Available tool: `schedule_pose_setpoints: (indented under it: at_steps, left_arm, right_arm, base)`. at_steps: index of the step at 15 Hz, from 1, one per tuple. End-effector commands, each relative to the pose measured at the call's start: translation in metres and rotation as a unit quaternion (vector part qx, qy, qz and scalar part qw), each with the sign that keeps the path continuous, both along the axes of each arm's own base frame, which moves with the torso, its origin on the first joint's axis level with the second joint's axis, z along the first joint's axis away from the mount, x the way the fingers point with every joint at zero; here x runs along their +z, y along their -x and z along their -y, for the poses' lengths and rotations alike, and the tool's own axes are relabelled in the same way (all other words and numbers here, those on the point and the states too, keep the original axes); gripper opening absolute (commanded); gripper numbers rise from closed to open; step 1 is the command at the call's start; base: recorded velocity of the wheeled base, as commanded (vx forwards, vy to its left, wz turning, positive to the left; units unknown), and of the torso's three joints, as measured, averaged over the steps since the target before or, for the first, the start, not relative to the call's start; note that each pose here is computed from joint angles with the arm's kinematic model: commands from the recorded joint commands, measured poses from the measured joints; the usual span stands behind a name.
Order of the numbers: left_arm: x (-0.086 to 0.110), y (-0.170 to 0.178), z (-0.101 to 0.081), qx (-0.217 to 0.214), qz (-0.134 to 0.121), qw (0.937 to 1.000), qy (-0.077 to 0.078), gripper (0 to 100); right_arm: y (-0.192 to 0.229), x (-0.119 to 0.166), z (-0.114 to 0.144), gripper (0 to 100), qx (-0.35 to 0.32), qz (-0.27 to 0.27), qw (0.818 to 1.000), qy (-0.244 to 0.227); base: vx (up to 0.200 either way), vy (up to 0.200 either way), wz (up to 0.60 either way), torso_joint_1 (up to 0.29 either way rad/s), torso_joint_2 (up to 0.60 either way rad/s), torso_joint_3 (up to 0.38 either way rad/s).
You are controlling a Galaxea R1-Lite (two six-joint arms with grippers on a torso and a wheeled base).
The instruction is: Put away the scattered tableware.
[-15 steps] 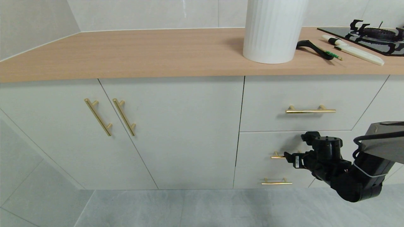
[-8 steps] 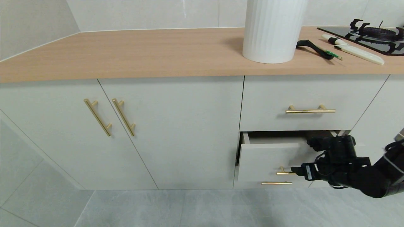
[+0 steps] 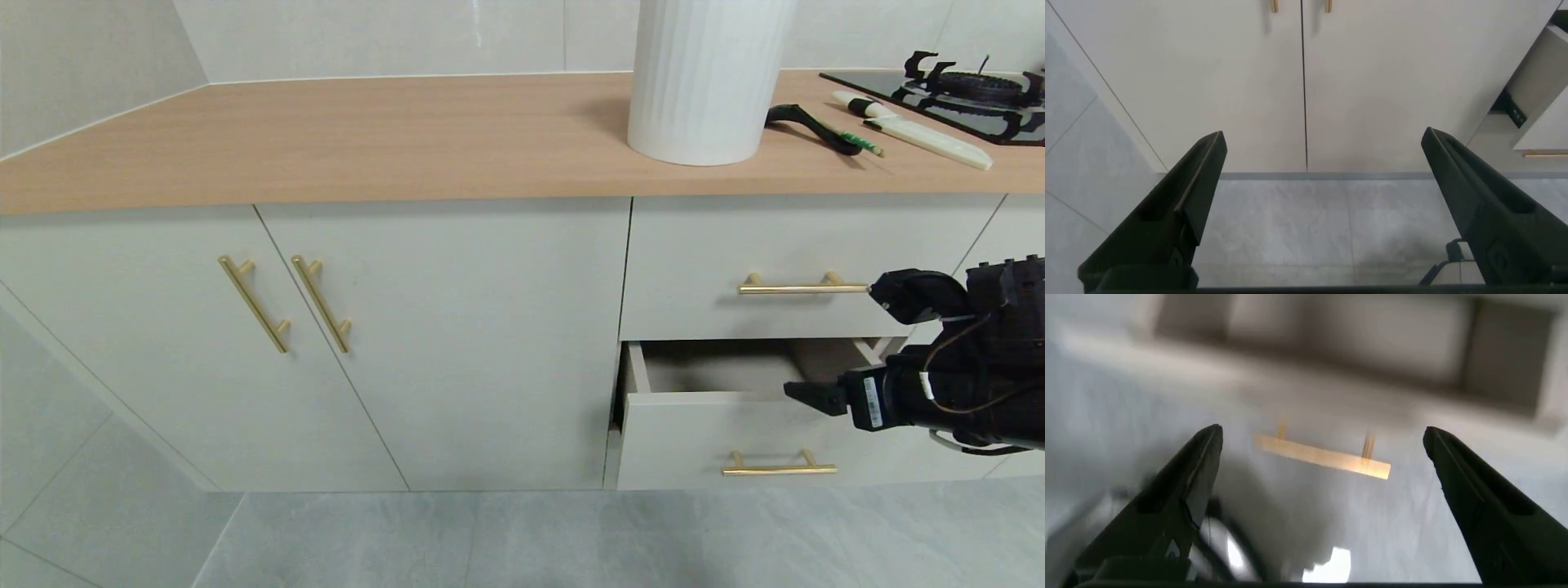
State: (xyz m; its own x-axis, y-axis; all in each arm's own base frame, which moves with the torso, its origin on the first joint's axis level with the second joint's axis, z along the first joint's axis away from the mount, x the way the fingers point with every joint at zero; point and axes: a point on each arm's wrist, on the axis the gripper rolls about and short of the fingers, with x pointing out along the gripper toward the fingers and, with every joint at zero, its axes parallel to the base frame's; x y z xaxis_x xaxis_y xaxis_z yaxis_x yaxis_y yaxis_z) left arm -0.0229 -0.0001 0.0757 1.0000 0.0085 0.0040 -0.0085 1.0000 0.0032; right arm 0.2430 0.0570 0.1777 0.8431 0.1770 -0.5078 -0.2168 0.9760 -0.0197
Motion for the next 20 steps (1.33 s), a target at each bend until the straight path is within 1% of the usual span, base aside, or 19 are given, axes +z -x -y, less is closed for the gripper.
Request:
schedule_pose_setpoints:
  at_steps: [1, 2, 4, 6, 12, 17, 20]
  left_arm:
    - [0.000, 0.000, 0.000, 0.000, 0.000, 1.0000, -0.001, 100]
    - [0.000, 0.000, 0.000, 0.000, 0.000, 1.0000, 0.000, 100]
    - [0.000, 0.000, 0.000, 0.000, 0.000, 1.0000, 0.000, 100]
    - [0.000, 0.000, 0.000, 0.000, 0.000, 1.0000, 0.000, 100]
    - [0.000, 0.000, 0.000, 0.000, 0.000, 1.0000, 0.000, 100]
    - [0.000, 0.000, 0.000, 0.000, 0.000, 1.0000, 0.000, 100]
    - [0.000, 0.000, 0.000, 0.000, 0.000, 1.0000, 0.000, 100]
  right_arm:
    - [-0.014, -0.019, -0.004, 100, -0.016, 0.005, 1.000, 0.009]
    - [-0.032, -0.040, -0.007, 100, -0.037, 0.013, 0.999, 0.018]
    - [-0.047, -0.063, -0.011, 100, -0.053, 0.023, 0.998, 0.011]
    - [-0.055, -0.076, -0.012, 100, -0.056, 0.020, 0.998, 0.012]
    - [-0.055, -0.076, -0.012, 100, -0.060, 0.022, 0.998, 0.011]
    - [-0.049, -0.066, -0.011, 100, -0.059, 0.033, 0.998, 0.008]
    - [-0.034, -0.058, -0.007, 100, -0.054, -0.003, 0.998, 0.019]
  base:
    - [0.000, 0.000, 0.00, 0.000, 0.00, 0.000]
    - [0.000, 0.000, 0.00, 0.000, 0.00, 0.000]
    - [0.000, 0.000, 0.00, 0.000, 0.00, 0.000]
    - [0.000, 0.000, 0.00, 0.000, 0.00, 0.000]
    - [0.000, 0.000, 0.00, 0.000, 0.00, 0.000]
    - [0.000, 0.000, 0.00, 0.000, 0.00, 0.000]
    - [0.000, 0.000, 0.00, 0.000, 0.00, 0.000]
